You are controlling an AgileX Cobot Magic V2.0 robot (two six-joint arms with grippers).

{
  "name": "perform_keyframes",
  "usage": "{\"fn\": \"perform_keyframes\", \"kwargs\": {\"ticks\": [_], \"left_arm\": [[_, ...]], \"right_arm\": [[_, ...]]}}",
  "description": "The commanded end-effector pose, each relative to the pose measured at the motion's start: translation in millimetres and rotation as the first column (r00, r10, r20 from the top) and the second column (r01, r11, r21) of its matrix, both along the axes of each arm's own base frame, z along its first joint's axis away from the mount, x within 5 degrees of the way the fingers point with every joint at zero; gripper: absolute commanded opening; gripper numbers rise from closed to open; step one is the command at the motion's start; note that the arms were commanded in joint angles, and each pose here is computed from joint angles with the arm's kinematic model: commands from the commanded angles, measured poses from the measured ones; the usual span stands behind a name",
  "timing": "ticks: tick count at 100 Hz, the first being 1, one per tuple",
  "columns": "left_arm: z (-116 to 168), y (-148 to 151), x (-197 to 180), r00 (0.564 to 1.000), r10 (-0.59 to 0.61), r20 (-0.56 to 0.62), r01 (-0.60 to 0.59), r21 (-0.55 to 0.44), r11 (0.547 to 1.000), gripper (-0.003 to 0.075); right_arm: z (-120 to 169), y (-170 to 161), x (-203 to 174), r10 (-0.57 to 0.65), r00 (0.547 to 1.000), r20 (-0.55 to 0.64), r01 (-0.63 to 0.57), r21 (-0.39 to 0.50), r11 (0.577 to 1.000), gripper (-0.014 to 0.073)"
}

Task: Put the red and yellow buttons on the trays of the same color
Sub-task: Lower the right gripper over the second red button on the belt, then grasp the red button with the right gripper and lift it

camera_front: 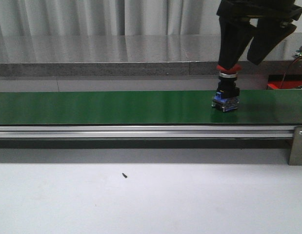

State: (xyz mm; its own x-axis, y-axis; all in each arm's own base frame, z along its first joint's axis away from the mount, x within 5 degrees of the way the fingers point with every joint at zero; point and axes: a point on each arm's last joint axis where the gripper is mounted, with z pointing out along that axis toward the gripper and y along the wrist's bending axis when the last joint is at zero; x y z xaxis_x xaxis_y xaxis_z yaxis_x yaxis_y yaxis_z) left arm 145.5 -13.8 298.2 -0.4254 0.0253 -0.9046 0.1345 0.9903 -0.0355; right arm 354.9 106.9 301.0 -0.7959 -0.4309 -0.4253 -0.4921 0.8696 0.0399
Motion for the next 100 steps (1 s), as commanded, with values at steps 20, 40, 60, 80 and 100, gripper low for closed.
{"fn": "perform_keyframes", "kwargs": {"ticks": [20,40,60,80,100], "left_arm": [[15.1,0.3,2.3,0.996,0.016,0.092,-0.015,-0.018,1.0,-0.002],[15.1,0.3,2.3,0.996,0.016,0.092,-0.015,-0.018,1.0,-0.002],[15.1,0.3,2.3,0.996,0.016,0.092,-0.015,-0.018,1.0,-0.002],[15.3,0.3,2.3,0.995,0.017,0.094,-0.015,-0.018,1.0,-0.002],[15.3,0.3,2.3,0.995,0.017,0.094,-0.015,-0.018,1.0,-0.002]], "right_arm": [[-8.7,0.8,18.8,0.002,0.997,0.081,0.0,-0.023,1.0,0.054],[-21.2,0.9,23.2,0.004,0.999,0.046,-0.003,-0.041,0.999,0.0365],[-9.1,-4.3,20.8,-0.026,0.999,0.019,0.027,-0.05,0.998,0.0206],[31.9,-33.7,28.6,-0.099,0.992,0.077,0.102,-0.039,0.994,0.0206],[78.7,-96.8,41.9,-0.257,0.943,0.212,0.263,-0.001,0.965,0.0206]]}}
